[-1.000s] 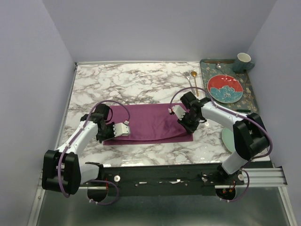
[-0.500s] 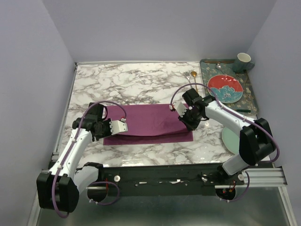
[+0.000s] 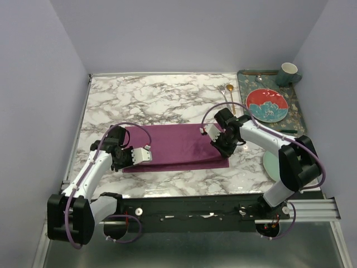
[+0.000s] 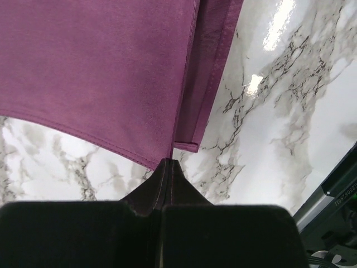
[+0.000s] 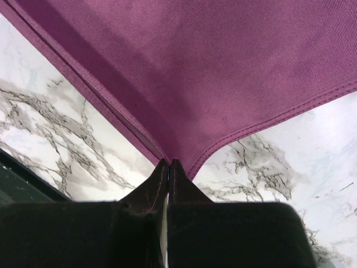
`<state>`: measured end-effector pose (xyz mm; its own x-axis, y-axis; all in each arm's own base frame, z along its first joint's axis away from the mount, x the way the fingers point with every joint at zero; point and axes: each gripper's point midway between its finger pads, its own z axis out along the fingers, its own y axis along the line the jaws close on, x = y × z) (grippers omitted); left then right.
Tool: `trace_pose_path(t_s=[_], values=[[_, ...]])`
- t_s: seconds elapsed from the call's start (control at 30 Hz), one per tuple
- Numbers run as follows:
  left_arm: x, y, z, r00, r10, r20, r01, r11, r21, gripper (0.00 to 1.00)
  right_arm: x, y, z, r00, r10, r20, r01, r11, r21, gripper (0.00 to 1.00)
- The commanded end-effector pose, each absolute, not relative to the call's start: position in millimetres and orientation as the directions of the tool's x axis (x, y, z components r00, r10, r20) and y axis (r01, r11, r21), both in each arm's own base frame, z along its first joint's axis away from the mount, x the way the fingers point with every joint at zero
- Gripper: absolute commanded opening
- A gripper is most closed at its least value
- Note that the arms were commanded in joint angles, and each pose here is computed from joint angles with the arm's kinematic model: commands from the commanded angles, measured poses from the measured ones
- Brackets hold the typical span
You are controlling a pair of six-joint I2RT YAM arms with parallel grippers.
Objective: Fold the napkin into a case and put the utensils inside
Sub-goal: Fold and flatten the napkin at the center of the board.
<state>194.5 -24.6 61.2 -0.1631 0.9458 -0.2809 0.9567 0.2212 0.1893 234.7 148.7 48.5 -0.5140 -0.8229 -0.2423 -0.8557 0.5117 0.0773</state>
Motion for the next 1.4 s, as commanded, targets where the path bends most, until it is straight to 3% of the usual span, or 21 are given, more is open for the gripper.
trace_pose_path(t_s=[0.0,0.17,0.47,0.63,0.77,0.93,1.07,1.37], values=[[188,-27,47,-0.186,0.94,-0.287,0.963,0.232,0.138,0.0,241,151,41,-0.506,-0.826,-0.25,-0.86,0.507,0.066,0.07],[186,-27,42,-0.191,0.939,-0.287,0.962,0.236,0.134,0.0,249,152,45,-0.5,-0.825,-0.262,-0.86,0.508,0.04,0.01],[201,-33,47,-0.259,0.907,-0.332,0.936,0.32,0.144,0.0,301,159,83,-0.469,-0.817,-0.335,-0.838,0.532,-0.125,0.01],[251,-40,77,-0.322,0.845,-0.427,0.851,0.456,0.259,0.0,351,150,126,-0.471,-0.785,-0.403,-0.764,0.591,-0.259,0.01],[312,-38,124,-0.402,0.724,-0.561,0.669,0.65,0.36,0.0,407,140,177,-0.458,-0.727,-0.512,-0.656,0.665,-0.358,0.01],[379,-39,196,-0.356,0.612,-0.706,0.487,0.766,0.419,0.0,453,138,228,-0.402,-0.688,-0.604,-0.562,0.706,-0.431,0.01],[379,-51,206,-0.319,0.631,-0.707,0.55,0.731,0.404,0.0,445,142,220,-0.403,-0.698,-0.592,-0.607,0.688,-0.397,0.01],[301,-34,140,-0.274,0.822,-0.5,0.743,0.511,0.432,0.0,356,142,137,-0.476,-0.722,-0.503,-0.76,0.625,-0.178,0.01]])
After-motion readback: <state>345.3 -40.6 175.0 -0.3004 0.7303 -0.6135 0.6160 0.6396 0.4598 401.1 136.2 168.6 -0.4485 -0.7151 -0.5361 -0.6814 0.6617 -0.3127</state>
